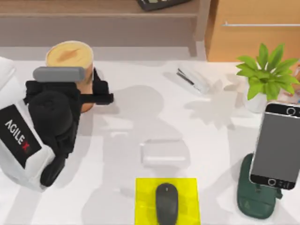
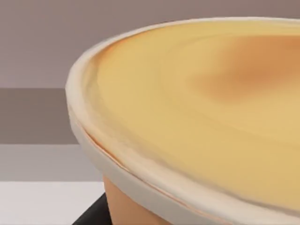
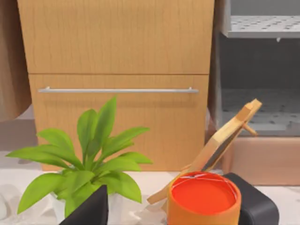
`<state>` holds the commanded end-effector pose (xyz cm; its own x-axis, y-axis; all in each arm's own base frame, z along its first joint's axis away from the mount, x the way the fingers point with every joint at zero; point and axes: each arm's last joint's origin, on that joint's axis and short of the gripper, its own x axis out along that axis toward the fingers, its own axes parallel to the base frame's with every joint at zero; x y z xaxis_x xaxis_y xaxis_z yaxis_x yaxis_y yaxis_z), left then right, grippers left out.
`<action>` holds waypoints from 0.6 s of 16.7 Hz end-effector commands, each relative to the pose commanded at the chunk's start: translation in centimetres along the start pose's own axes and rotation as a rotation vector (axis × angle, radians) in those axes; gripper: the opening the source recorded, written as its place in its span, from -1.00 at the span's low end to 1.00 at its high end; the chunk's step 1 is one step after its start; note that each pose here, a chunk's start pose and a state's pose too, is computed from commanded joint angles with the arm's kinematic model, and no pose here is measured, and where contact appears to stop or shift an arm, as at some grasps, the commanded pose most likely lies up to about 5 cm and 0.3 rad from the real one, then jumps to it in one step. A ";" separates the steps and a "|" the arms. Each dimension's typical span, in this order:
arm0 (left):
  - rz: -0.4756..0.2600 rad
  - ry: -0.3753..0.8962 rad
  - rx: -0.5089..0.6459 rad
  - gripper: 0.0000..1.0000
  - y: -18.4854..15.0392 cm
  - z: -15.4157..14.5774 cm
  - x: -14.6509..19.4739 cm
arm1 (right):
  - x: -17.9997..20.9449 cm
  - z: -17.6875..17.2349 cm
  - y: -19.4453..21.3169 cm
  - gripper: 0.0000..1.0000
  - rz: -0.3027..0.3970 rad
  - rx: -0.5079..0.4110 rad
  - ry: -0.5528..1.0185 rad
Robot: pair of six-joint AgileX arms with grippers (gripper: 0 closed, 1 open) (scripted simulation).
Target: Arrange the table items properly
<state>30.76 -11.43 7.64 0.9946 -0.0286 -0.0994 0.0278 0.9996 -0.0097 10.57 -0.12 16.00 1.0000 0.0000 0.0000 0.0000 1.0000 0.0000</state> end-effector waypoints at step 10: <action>0.001 -0.018 -0.003 -1.00 0.0 1.2 0.2 | 0.0 0.0 0.0 1.00 0.000 0.000 0.000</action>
<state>31.06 -11.45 8.78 0.9963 -0.0275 -0.0812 0.0266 0.9996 -0.0126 10.57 -0.12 16.00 1.0000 0.0000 0.0000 0.0000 1.0000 0.0000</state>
